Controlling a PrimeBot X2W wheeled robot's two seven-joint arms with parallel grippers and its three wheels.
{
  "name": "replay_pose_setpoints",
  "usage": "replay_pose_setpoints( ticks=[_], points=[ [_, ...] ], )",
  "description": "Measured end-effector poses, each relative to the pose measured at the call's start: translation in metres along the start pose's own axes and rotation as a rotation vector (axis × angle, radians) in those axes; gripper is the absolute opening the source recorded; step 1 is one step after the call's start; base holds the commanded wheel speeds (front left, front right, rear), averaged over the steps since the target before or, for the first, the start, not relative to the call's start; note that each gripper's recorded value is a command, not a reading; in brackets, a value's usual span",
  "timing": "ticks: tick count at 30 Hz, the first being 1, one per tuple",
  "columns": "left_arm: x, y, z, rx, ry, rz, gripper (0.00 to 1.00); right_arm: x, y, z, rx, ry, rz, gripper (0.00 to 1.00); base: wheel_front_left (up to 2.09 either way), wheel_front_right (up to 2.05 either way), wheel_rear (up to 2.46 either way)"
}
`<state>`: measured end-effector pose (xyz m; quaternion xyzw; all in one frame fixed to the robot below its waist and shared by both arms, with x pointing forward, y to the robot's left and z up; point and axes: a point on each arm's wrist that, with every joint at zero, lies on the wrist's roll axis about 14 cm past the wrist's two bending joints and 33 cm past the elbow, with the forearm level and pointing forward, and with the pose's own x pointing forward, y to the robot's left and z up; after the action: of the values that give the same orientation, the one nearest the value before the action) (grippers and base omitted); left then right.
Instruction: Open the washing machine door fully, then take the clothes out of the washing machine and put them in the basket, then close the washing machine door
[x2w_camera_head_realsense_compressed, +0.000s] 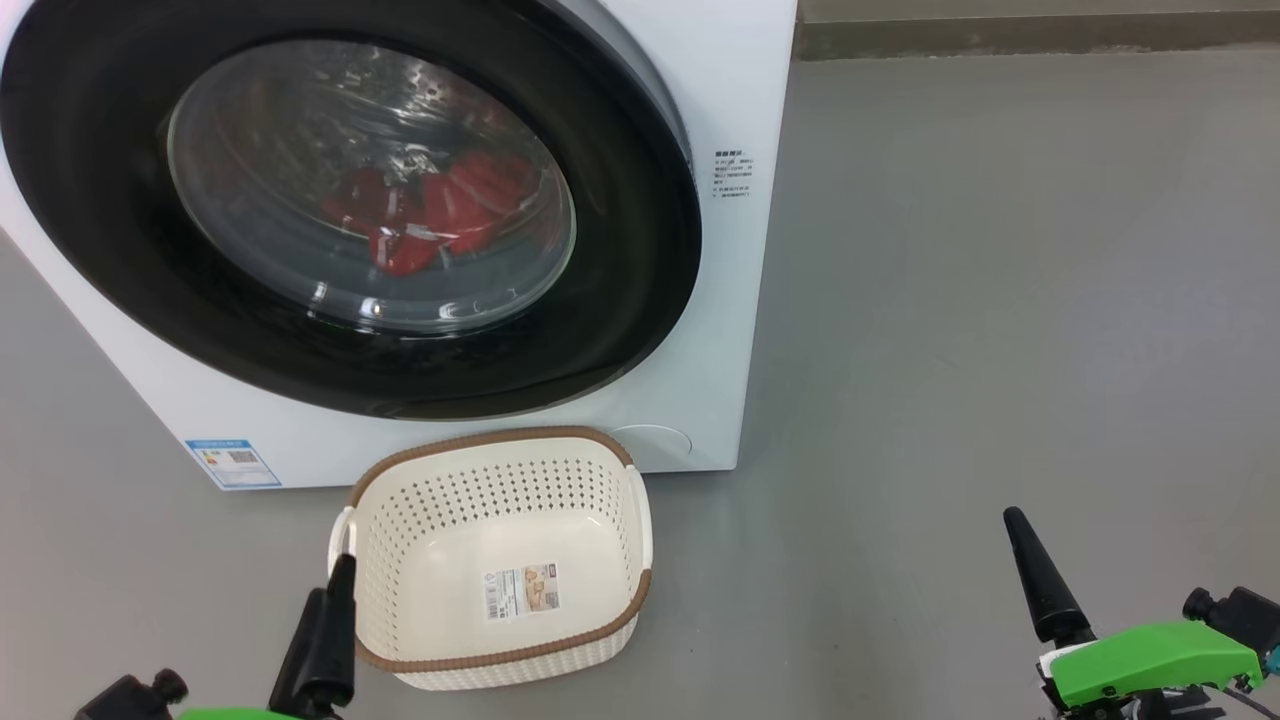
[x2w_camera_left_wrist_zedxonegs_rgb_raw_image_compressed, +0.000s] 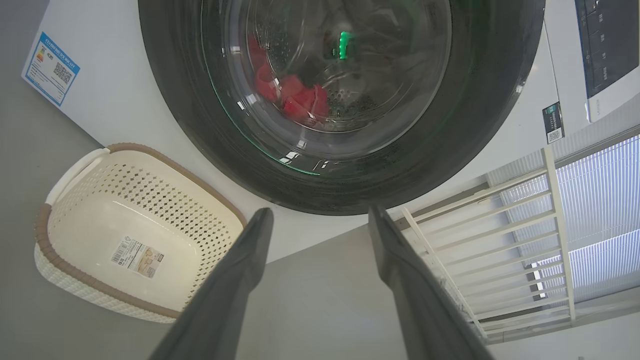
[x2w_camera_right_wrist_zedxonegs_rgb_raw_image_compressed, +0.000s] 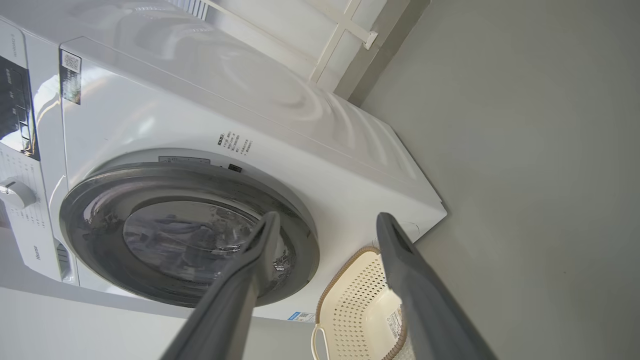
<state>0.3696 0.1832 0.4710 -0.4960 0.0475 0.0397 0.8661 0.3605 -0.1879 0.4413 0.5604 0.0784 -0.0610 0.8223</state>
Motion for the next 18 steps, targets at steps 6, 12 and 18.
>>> replay_pose_setpoints(
  ticks=[6, 12, 18],
  points=[
    [0.0002, -0.0022, -0.0013, 0.093, -0.002, -0.003, 1.00, 0.0000, 0.0014, -0.0044, -0.095, 0.016, 0.009, 1.00, 0.00, 0.00, 0.00],
    [-0.0005, -0.0050, -0.0038, 0.188, -0.002, -0.011, 1.00, -0.0003, 0.0024, -0.0016, -0.185, 0.012, 0.018, 1.00, 0.00, 0.00, 0.00],
    [-0.0034, -0.0070, -0.0081, 0.277, 0.003, -0.021, 1.00, -0.0004, 0.0051, -0.0053, -0.259, 0.019, 0.033, 1.00, 0.00, 0.00, 0.00]
  ],
)
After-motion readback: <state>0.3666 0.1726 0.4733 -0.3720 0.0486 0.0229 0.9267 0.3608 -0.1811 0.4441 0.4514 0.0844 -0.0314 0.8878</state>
